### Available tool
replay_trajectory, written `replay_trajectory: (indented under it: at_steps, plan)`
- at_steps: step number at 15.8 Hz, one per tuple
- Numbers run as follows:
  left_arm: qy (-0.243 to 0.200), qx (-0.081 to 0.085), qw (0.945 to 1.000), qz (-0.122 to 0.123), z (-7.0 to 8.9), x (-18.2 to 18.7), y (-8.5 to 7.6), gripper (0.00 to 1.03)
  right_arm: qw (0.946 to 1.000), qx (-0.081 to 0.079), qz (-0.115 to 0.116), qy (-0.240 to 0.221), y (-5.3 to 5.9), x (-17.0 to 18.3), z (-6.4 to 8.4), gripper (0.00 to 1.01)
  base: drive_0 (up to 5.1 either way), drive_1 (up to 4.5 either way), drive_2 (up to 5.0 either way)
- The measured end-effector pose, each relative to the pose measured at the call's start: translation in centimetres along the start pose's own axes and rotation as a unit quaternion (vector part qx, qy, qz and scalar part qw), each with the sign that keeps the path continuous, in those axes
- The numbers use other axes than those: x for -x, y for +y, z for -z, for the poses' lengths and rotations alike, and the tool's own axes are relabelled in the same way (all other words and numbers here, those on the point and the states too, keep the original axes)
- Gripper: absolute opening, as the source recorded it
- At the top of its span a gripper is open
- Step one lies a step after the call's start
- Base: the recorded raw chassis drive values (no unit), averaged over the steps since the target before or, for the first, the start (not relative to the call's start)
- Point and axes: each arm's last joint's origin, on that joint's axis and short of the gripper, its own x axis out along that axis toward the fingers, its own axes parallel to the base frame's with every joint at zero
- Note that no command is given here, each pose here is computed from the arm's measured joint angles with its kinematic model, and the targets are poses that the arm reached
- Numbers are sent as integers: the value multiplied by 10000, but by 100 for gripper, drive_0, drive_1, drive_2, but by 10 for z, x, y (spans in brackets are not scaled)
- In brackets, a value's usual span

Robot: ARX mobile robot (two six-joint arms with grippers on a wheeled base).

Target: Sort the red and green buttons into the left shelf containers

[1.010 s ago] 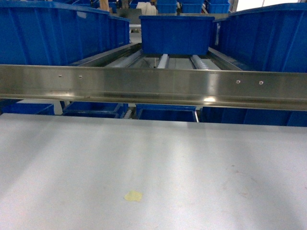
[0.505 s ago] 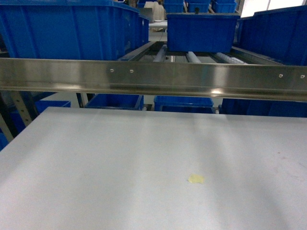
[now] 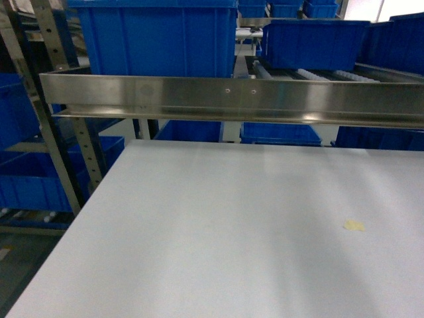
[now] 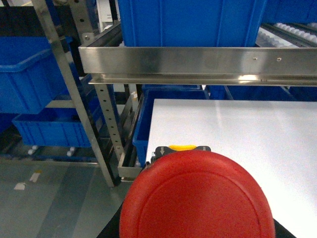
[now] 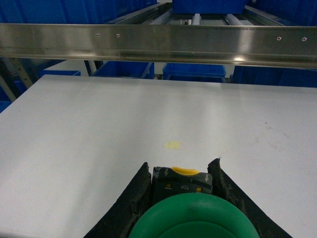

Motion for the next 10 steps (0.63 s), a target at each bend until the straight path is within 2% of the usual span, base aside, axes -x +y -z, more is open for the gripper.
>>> replay_trajectory:
  at_steps: [2,10]
  plan:
    - [16,-3,10000,-18,0,0,0,24,10000,6,2,-20,0,0,0,30,-476,90,372]
    - [12,-3,10000,-14,0,0,0,24,10000,8,0,-24,0,0,0,30,-492,251,251]
